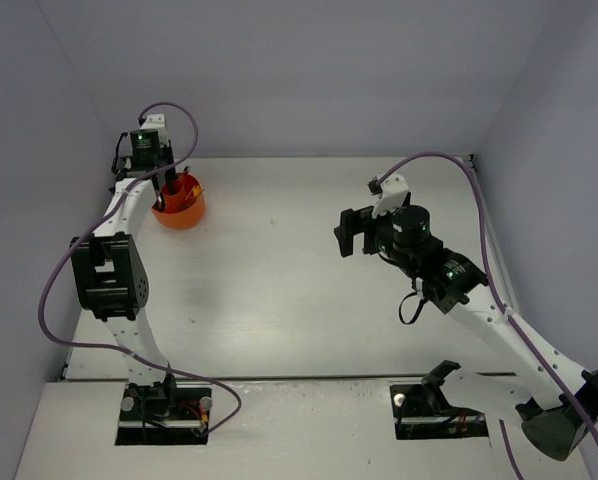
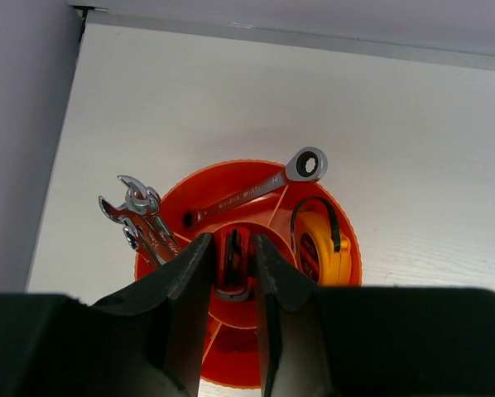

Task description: Sort the tools into containers

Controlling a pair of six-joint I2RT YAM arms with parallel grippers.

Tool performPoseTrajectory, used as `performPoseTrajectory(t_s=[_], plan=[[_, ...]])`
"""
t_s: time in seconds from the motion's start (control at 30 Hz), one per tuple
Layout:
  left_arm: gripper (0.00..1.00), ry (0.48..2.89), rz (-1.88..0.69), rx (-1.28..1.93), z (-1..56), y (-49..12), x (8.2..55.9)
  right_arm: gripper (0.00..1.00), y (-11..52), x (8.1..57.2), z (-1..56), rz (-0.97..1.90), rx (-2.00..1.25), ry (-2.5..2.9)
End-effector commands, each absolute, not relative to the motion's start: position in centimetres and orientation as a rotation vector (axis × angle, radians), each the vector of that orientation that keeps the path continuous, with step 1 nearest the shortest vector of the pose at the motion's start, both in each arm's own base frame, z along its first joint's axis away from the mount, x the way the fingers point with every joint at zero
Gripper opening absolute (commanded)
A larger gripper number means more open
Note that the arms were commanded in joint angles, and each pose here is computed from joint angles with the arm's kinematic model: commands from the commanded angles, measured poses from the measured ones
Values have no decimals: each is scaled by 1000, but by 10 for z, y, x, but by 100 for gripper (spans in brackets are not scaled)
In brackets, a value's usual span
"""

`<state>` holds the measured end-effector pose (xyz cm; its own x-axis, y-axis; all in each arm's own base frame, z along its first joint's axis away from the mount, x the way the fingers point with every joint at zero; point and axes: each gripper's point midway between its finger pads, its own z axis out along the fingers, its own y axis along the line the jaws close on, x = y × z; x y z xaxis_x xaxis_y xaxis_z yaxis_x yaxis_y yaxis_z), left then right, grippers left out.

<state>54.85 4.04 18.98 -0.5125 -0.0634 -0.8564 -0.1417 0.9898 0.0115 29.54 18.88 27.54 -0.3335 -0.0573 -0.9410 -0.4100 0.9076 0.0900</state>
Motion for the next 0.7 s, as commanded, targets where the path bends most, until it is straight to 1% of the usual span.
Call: performPoseTrajectory(t_s=[0.0,0.13,0.2,0.27,0.37,0.4,0.43,0.47,0.53,0.67], plan=[[26,1994,90,-159,225,43,556,100,186,299,285,385,-294,1851],[38,1995,101,-166,228,45,551,100,183,294,284,388,-287,1851],[44,1982,107,-172,238,46,546,100,180,291,287,388,-282,1845],[51,1946,109,-181,259,47,540,100,176,289,293,386,-272,1832],[59,1898,106,-191,289,46,528,100,171,286,303,378,-263,1816],[63,1871,101,-206,310,46,518,100,166,284,309,365,-257,1804],[64,1830,98,-209,334,45,507,100,163,282,310,354,-257,1808],[64,1849,98,-213,330,46,504,100,161,282,316,351,-245,1794],[66,1797,94,-224,368,44,472,100,150,276,324,320,-234,1785],[68,1790,119,-238,388,46,414,100,125,264,347,274,-164,1729]])
